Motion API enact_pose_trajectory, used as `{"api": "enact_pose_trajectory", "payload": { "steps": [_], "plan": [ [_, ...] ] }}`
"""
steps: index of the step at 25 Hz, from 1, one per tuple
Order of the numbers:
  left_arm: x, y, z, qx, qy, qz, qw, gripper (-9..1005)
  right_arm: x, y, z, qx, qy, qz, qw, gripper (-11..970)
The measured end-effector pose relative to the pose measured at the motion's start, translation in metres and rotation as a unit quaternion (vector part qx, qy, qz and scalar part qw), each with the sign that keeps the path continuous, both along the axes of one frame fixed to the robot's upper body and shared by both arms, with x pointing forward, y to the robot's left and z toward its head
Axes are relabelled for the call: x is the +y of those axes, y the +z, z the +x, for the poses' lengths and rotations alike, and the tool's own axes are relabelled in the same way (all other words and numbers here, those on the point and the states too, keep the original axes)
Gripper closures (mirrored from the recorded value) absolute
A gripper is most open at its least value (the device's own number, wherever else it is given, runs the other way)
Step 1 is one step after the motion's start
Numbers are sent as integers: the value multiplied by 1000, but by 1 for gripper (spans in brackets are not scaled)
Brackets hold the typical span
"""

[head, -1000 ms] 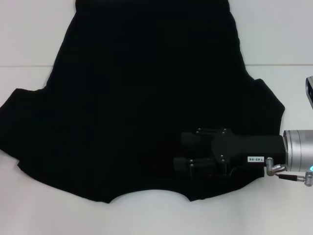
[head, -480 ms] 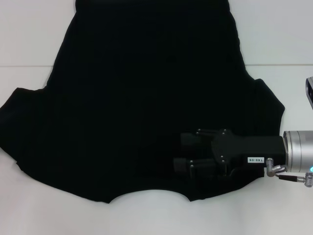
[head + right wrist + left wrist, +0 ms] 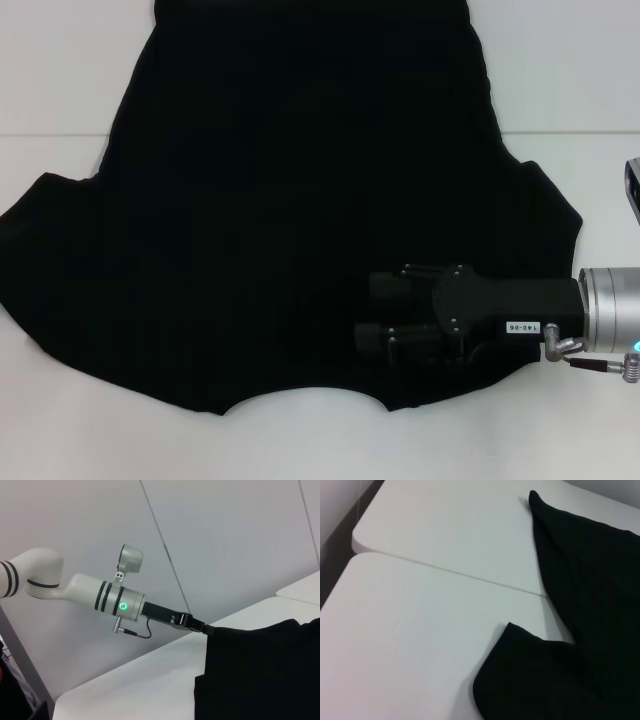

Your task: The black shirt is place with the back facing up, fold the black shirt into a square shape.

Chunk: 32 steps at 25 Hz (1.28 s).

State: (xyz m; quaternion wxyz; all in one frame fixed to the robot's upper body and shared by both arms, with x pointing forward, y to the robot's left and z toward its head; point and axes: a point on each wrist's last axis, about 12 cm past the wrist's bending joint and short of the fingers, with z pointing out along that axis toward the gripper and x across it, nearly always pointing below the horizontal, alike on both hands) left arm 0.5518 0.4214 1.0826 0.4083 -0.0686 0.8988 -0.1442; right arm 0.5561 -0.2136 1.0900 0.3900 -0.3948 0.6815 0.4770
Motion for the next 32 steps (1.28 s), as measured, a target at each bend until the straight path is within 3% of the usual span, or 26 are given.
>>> {"api": "enact_pose_trajectory", "payload": {
  "steps": [21, 32],
  "plan": [
    [-9, 4, 7, -4, -19, -14, 1000, 964, 0, 0, 0, -1, -1, 0, 1000, 80],
    [-44, 10, 26, -8, -96, -36, 995, 964, -1, -1, -1, 1, -2, 1, 1000, 80]
  ]
}}
